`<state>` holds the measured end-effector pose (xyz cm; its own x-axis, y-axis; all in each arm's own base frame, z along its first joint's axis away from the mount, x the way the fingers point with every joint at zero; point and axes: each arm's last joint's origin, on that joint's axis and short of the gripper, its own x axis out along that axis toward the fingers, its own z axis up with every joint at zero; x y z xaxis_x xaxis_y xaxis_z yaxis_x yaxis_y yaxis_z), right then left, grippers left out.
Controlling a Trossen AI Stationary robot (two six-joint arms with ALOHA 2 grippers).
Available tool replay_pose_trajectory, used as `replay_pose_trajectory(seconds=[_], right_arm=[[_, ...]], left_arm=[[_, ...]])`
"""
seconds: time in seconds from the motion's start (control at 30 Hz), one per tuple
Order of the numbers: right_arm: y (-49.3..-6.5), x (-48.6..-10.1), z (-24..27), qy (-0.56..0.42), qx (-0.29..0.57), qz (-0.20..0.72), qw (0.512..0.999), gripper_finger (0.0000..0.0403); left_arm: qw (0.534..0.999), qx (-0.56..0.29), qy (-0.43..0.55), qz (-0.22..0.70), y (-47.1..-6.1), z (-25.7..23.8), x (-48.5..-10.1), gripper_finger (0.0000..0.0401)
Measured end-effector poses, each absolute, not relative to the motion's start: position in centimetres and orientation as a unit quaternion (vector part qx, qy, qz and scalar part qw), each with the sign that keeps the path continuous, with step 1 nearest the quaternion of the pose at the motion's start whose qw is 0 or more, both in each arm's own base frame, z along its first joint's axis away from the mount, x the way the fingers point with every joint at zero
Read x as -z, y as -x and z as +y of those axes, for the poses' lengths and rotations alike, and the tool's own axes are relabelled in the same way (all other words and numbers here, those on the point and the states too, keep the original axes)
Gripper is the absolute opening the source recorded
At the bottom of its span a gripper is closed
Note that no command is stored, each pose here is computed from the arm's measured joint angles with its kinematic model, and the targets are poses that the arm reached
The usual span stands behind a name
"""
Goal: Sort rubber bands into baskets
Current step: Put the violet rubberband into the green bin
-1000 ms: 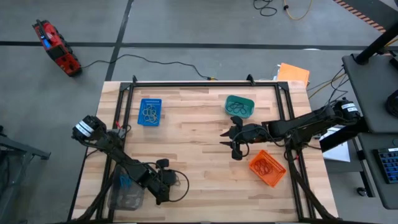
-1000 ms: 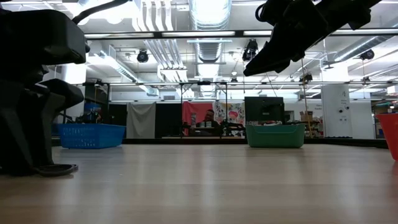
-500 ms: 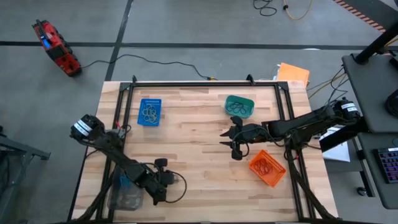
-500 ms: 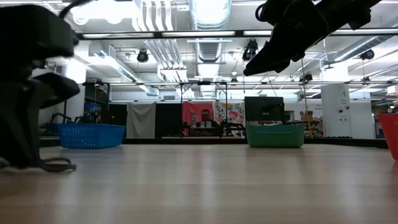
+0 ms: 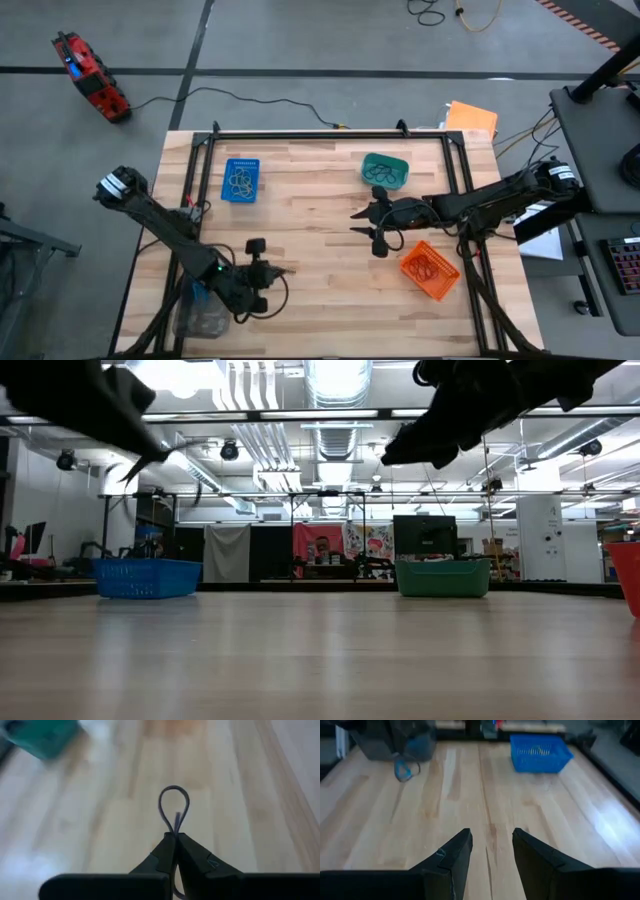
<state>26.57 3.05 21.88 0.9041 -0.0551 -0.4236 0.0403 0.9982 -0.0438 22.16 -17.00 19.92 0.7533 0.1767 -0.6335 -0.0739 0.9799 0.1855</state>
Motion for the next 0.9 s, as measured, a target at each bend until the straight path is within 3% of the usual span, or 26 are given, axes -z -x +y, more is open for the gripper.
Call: replay_pose_trajectory(seconds=[0.2, 0.57, 0.9], right_arm=[[-26.8, -22.0, 3.3, 0.030, -0.008, 0.157, 0.987, 0.0139], [-30.1, -19.7, 4.6, 0.070, -0.047, 0.059, 0.995, 0.0139], [-34.0, -18.5, 5.4, 0.077, -0.075, 0.055, 0.993, 0.0139]], left_arm=[[0.952, -0.127, -0.071, 0.270, -22.0, -16.3, -22.1, 0.0000], [0.965, -0.131, -0.091, 0.210, -24.1, -15.2, -23.7, 0.0000], [0.964, -0.182, -0.065, 0.185, -26.3, -12.6, -24.1, 0.0000]])
